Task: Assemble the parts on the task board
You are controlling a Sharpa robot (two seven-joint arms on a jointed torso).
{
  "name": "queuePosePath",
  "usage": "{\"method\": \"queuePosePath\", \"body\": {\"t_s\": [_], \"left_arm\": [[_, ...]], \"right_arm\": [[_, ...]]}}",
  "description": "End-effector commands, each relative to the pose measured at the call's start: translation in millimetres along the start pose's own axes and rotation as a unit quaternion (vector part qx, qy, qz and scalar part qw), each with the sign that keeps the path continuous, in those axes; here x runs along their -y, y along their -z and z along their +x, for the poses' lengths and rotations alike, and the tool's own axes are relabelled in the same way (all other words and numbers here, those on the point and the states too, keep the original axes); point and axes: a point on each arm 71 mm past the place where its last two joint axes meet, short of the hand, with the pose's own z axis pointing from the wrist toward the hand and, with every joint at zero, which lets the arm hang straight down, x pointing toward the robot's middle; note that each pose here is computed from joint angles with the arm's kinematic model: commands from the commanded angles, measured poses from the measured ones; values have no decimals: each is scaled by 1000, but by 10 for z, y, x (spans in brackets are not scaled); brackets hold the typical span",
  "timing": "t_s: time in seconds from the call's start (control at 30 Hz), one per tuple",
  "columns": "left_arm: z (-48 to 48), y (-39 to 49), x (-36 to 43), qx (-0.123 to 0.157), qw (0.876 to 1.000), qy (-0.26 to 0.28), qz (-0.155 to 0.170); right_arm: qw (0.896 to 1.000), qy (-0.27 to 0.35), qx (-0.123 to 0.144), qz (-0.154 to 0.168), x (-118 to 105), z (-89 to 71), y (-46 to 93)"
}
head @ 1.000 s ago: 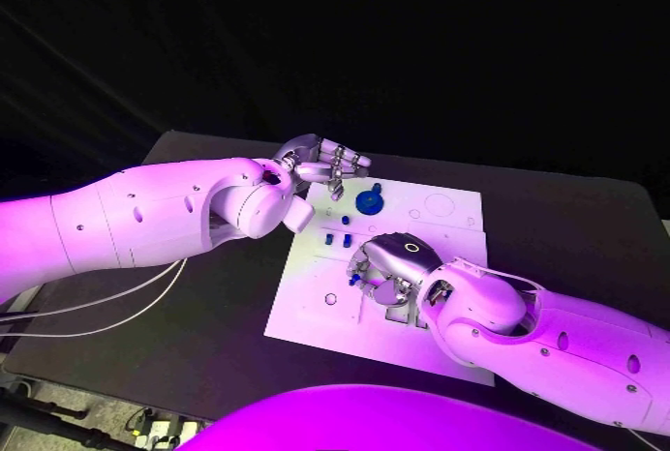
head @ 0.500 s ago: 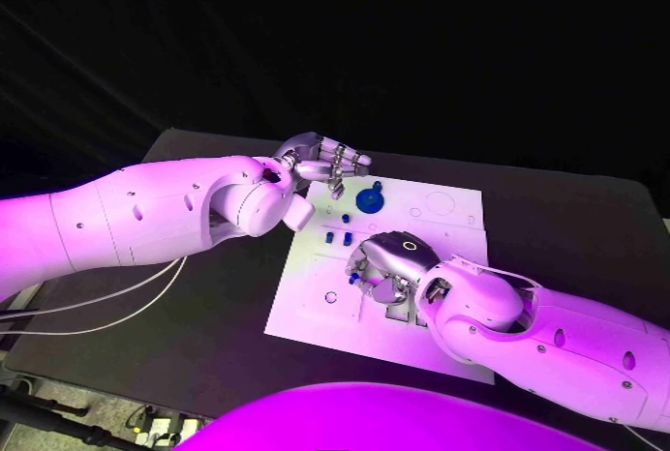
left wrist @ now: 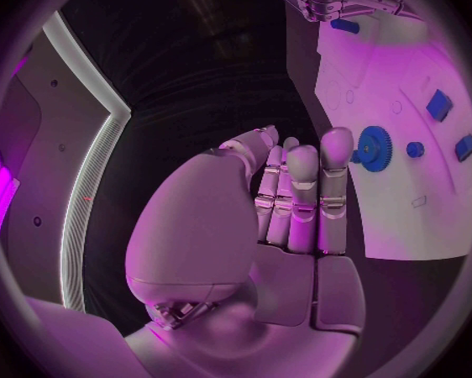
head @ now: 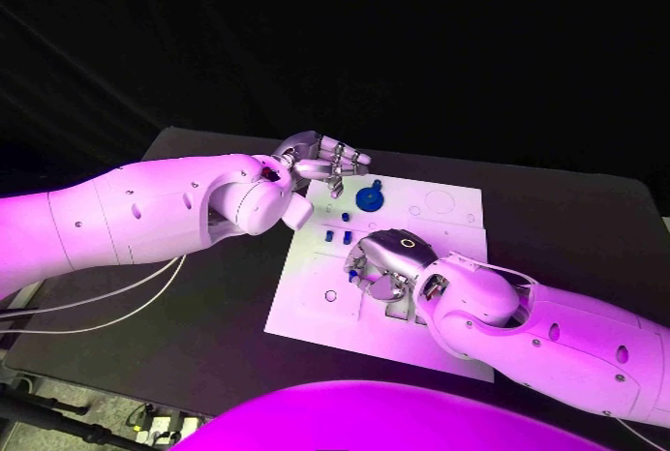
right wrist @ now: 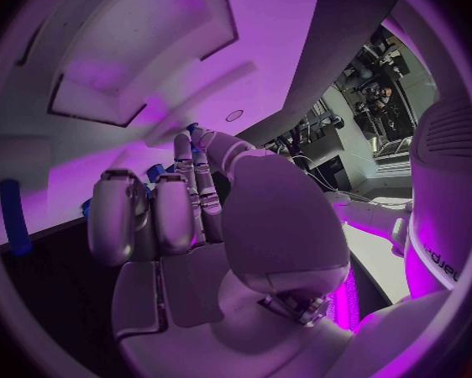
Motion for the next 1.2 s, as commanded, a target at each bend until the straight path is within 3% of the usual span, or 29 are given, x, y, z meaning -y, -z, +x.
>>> {"method": "queuePosePath", "body": {"t_s": [0.03, 0.53, 0.87, 1.2], "left_arm": [[25, -1, 10, -11, 1000, 0, 0], [16, 1, 6, -9, 1000, -1, -1], [10, 4, 3, -9, 1000, -1, -3], [-11, 10, -1, -7, 1000, -1, -3]], "right_arm": [[1000, 1, -21, 5, 22, 66, 7], [1000, -2, -27, 6, 28, 74, 28], [1000, -2, -2, 7, 47, 35, 47], [999, -3, 27, 18, 143, -95, 273]]}}
